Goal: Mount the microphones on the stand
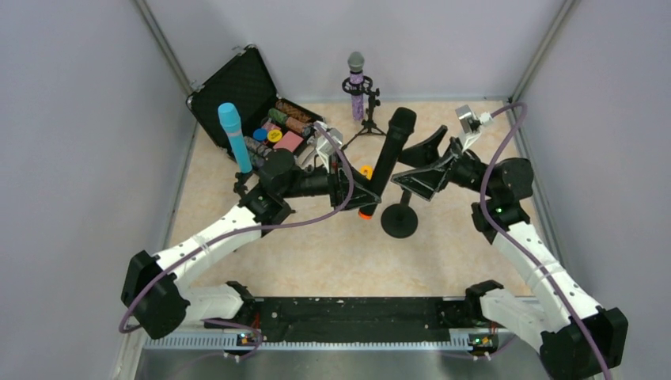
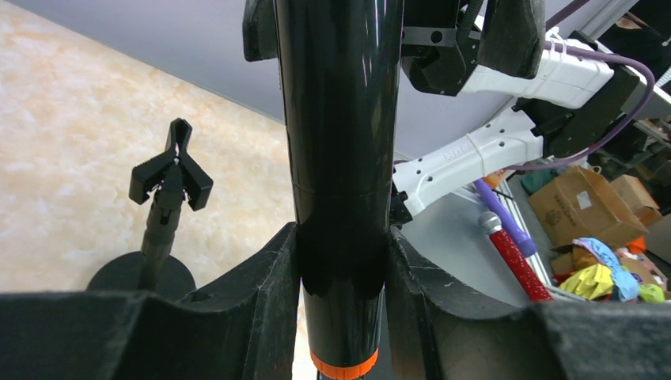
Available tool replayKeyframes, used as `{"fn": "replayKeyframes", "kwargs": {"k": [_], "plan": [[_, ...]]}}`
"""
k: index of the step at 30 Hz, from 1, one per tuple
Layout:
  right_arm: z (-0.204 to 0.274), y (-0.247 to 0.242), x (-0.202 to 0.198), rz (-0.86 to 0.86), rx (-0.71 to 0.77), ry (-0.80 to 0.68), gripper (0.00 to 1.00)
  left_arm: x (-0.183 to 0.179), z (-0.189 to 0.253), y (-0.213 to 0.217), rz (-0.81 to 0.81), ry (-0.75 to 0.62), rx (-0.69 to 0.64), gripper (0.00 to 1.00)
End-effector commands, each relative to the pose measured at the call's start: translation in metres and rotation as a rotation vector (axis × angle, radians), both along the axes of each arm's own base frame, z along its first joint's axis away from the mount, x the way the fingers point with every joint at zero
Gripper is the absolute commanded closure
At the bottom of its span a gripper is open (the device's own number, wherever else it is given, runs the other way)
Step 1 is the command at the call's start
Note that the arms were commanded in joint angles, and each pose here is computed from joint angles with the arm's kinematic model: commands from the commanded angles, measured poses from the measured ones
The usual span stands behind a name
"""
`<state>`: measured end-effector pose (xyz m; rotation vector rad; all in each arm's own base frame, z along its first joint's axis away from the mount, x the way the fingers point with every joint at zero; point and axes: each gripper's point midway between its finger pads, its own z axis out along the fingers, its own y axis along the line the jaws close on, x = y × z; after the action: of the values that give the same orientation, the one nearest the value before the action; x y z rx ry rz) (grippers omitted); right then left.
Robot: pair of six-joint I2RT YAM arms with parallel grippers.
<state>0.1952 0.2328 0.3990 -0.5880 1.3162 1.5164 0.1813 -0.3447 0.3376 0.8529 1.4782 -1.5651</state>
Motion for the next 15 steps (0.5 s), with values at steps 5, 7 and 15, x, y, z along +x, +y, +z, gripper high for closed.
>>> {"fn": "replayKeyframes", "kwargs": {"k": [5,7,15], "plan": [[0.029,0.008,0.003,0.01,0.039,-0.078,0.16,-0.014,0.014,-0.003,-0.078,-0.031,-0.065,1.0],[0.029,0.01,0.004,0.022,0.044,-0.073,0.19,-0.015,0.013,-0.003,-0.083,-0.026,-0.062,1.0],[0.03,0.015,0.007,0.045,0.051,-0.044,0.27,-0.018,0.001,-0.006,-0.11,-0.001,-0.036,1.0]]}}
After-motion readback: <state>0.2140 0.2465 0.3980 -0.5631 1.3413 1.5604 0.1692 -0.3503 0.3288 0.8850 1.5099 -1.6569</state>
